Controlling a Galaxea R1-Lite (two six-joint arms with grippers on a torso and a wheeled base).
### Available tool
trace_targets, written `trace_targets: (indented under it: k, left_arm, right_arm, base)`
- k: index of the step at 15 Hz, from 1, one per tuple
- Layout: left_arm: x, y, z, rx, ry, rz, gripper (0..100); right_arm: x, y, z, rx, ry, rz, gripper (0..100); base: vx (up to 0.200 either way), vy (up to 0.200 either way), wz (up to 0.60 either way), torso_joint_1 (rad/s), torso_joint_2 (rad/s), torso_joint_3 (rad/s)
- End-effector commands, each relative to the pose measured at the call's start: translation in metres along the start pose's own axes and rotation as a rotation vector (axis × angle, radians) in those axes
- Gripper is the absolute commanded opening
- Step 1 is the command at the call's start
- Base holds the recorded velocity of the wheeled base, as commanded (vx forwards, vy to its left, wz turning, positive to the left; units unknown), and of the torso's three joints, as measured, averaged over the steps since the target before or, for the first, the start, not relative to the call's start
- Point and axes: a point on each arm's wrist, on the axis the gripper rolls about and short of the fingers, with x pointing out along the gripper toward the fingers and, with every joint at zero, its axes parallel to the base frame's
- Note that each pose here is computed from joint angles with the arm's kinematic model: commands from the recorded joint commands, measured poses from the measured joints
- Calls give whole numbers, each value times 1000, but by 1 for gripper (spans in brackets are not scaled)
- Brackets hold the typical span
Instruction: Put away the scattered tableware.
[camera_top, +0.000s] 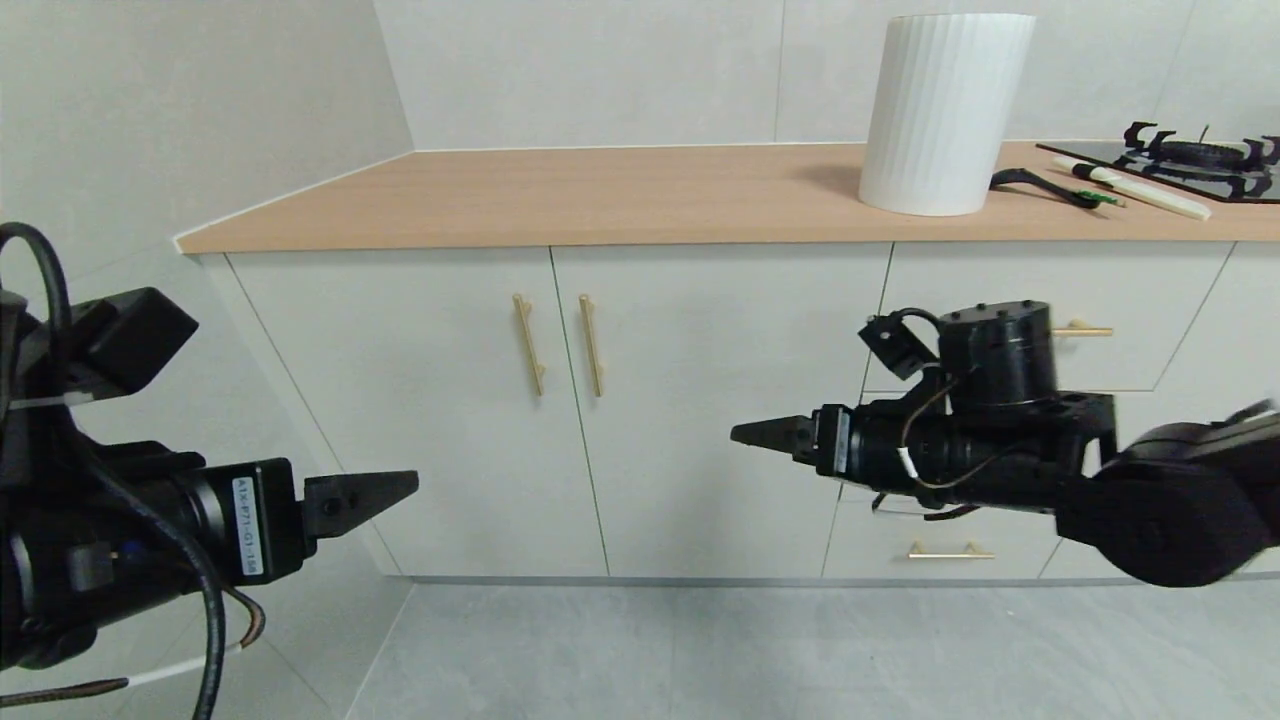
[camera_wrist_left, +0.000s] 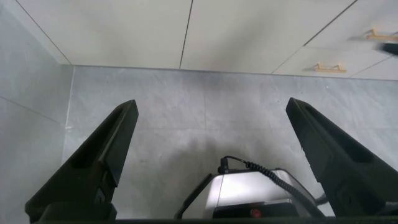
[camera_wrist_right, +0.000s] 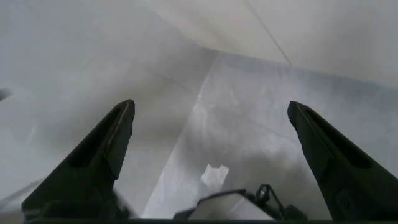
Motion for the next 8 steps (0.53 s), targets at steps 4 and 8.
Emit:
trace_targets:
  k: [4, 8]
  left_arm:
    - [-23, 20, -15, -32, -47, 22, 100]
    - [-82, 54, -49, -37, -231, 6, 100]
  right_arm:
    - [-155, 41, 0, -137, -240, -34, 100]
    - [-232, 46, -37, -217, -480, -171, 100]
  base:
    - [0, 0, 0, 0, 0, 0]
    - [0, 0, 0, 0, 0, 0]
